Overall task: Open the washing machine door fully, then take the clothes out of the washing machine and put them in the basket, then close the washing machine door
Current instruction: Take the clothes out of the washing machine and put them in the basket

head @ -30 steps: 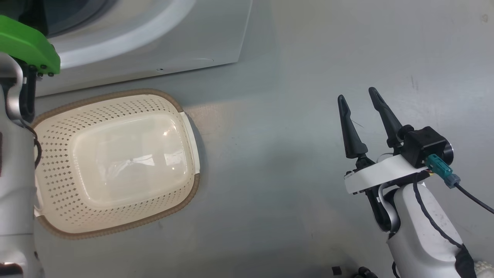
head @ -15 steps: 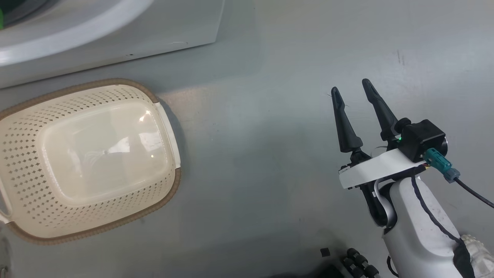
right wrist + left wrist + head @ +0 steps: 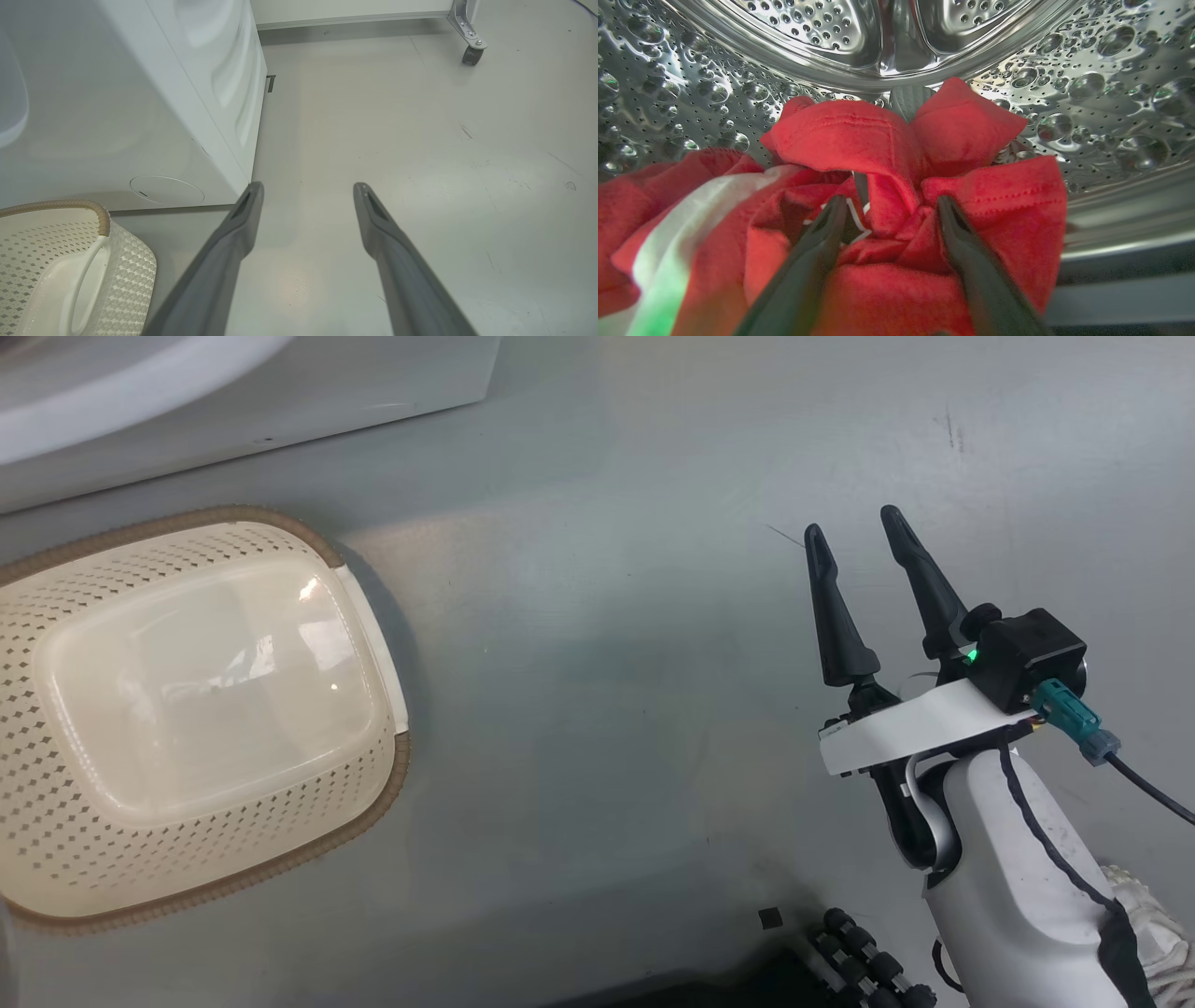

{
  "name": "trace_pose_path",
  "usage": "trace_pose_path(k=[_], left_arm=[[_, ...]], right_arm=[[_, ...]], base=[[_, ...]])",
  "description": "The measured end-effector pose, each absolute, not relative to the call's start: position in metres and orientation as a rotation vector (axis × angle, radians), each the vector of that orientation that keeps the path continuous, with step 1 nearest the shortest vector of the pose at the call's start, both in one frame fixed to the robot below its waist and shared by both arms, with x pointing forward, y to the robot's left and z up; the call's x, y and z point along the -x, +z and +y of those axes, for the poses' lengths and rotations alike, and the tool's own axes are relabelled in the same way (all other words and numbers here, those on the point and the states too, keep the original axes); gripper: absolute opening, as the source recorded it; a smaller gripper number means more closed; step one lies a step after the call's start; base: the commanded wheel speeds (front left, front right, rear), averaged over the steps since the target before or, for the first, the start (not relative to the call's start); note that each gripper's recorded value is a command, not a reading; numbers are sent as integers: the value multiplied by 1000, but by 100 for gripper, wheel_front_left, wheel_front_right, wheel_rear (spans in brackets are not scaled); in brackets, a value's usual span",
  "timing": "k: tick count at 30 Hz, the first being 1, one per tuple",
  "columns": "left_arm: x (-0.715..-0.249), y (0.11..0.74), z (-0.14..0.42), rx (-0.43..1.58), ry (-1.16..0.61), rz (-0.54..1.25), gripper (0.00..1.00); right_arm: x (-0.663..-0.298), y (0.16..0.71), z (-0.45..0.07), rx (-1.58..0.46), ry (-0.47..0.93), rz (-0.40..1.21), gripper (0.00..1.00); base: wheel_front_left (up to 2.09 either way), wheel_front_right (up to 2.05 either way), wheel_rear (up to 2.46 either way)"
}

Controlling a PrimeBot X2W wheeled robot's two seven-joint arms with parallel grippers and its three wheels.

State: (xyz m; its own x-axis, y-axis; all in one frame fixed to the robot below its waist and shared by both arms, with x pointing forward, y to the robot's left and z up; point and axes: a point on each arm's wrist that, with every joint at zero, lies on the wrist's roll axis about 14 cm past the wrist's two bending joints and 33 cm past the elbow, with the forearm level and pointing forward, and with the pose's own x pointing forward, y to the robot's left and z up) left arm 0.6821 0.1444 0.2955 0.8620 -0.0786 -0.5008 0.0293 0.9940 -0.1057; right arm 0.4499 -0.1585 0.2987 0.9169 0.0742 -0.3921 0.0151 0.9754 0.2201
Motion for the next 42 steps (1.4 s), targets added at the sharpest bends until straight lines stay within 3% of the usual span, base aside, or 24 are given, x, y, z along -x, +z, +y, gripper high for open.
trace_pose_path(k=[5, 8, 9, 10, 11, 12, 42], left_arm=[[-683, 292, 146, 96, -47, 543, 96], [-682, 291, 146, 97, -47, 546, 84], [-682, 291, 145, 98, -47, 546, 62], [-682, 291, 144, 97, -49, 547, 24], [-681, 291, 143, 97, -54, 547, 24], [-681, 291, 140, 97, -60, 545, 0], [-630, 374, 120, 189, -114, 277, 0]], right_arm=[[-455, 300, -158, -221, 36, 400, 100], [-457, 301, -157, -221, 38, 396, 100], [-457, 301, -157, -221, 39, 395, 100], [-457, 301, -157, -221, 38, 395, 100], [-457, 301, -157, -221, 37, 394, 100], [-458, 301, -158, -220, 34, 393, 100], [-468, 351, -143, -215, 82, 286, 100]], base=[[0, 0, 0], [0, 0, 0], [0, 0, 0], [0, 0, 0], [0, 0, 0], [0, 0, 0], [0, 0, 0]])
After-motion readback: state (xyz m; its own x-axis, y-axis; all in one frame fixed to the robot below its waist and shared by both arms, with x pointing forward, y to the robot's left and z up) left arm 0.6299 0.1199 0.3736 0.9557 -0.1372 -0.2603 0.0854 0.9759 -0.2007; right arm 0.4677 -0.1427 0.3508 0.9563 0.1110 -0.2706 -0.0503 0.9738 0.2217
